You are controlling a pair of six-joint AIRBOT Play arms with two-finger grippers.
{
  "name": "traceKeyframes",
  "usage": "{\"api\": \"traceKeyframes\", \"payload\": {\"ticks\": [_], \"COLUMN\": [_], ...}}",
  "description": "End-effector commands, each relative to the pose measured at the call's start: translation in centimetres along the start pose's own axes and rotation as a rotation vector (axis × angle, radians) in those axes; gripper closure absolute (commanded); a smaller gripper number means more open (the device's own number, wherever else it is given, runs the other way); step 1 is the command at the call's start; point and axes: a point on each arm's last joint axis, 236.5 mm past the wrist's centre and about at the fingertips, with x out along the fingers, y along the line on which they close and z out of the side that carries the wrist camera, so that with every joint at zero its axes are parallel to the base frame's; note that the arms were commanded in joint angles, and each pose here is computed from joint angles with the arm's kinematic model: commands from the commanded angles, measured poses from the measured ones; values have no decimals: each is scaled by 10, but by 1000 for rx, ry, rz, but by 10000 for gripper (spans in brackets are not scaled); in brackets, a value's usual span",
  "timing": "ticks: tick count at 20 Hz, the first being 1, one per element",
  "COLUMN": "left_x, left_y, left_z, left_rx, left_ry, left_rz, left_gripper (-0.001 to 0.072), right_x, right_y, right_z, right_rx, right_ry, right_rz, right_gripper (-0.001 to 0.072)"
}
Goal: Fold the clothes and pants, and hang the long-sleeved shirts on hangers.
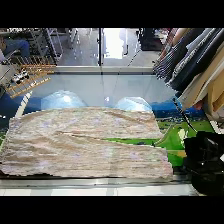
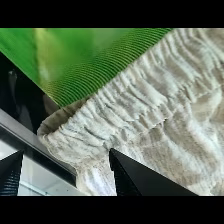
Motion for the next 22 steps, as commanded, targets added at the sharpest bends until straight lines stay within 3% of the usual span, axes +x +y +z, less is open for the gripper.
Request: {"api": "traceKeyframes", "payload": {"ticks": [1, 4, 6, 7, 8, 9, 11, 12, 18, 22], "left_x": [21, 22, 22, 22, 22, 22, 21, 20, 17, 17], "left_y": [2, 0, -1, -1, -2, -5, -16, -24, -40, -41], "left_z": [-6, 2, 4, 4, 4, 5, 8, 9, 11, 6], "left_rx": [-20, -27, -28, -29, -29, -33, -41, -36, -55, -46], "left_ry": [2, -32, -44, -44, -44, -47, -58, -64, -68, -48], "left_rz": [-5, -16, -17, -17, -23, -36, -82, -116, -183, -188], "left_gripper": [121, 121, 134, 210, 382, 496, 653, 692, 692, 692], "right_x": [9, 23, 31, 35, 37, 39, 42, 43, 50, 64], "right_y": [11, 17, 14, 14, 16, 19, 19, 17, 22, 28], "right_z": [-16, -19, -17, -12, -5, 1, 15, 19, 14, 15], "right_rx": [115, 137, 148, 157, 149, 140, 142, 146, 85, 23], "right_ry": [55, 126, 158, 152, 136, 114, 65, 51, 103, 133], "right_rz": [152, 204, 213, 218, 232, 253, 259, 253, 295, 296], "right_gripper": [255, 175, 175, 185, 197, 197, 197, 197, 216, 276]}}
